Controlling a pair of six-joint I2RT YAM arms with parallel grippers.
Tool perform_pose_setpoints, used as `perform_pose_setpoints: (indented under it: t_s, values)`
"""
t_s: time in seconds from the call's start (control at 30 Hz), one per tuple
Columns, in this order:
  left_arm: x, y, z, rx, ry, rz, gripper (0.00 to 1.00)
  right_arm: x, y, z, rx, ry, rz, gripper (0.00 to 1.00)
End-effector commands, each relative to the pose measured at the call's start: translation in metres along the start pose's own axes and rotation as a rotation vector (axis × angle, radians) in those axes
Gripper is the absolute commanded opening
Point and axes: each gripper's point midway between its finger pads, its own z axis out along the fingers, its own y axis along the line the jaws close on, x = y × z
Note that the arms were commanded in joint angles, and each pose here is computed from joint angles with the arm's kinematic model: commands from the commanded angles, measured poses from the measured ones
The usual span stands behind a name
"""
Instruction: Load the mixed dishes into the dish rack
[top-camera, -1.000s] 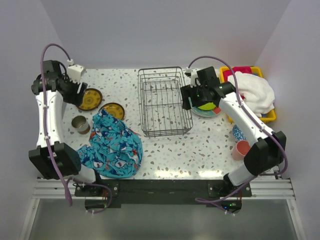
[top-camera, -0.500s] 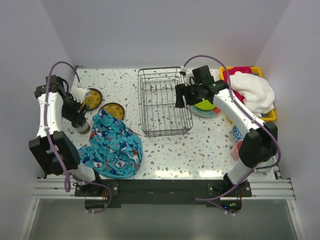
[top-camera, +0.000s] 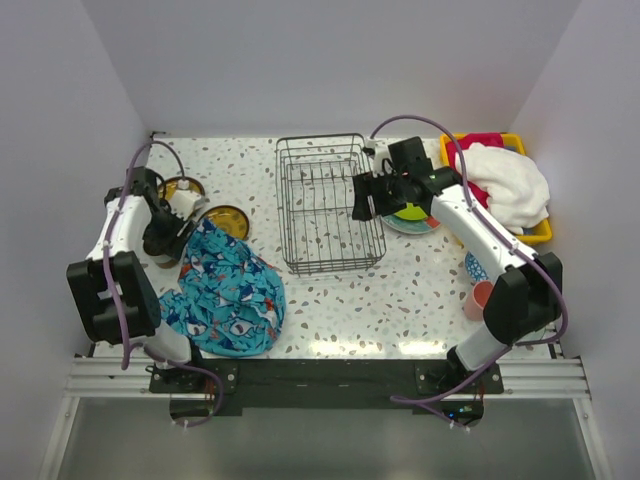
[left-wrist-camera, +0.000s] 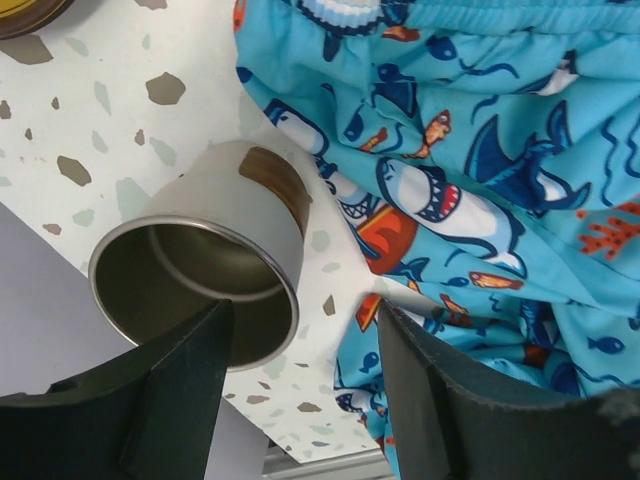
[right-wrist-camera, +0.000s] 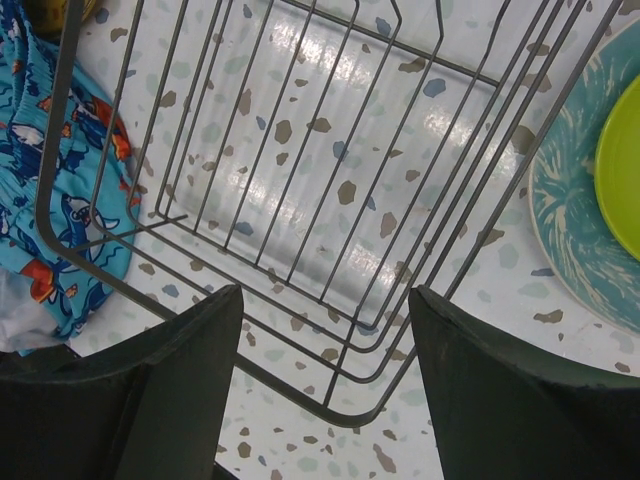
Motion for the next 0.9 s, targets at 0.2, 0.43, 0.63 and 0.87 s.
perform_pose_setpoints:
  t_s: [0.2, 0.43, 0.63, 0.87]
  values:
    - [-0.004, 0.015, 0.019, -0.079, -0.028, -0.011, 0.42, -0.025, 0.01, -0.009, -0.03, -0.077, -0.019, 0.7]
    - [0.0, 0.01, 0.023, -0.057, -0.018, 0.001, 0.06, -0.041, 0.019, -0.003, -0.081, -0.084, -0.037, 0.71]
    - [-0.034, 0.002, -0.054, -0.043, -0.128, 0.069, 0.0, -0.074, 0.039, -0.011, -0.176, -0.152, -0.068, 0.72]
    - [-0.135, -0.026, -0.165, -0.426, -0.608, 0.428, 0.0, -0.121, 0.072, -0.002, -0.396, -0.199, 0.132, 0.76]
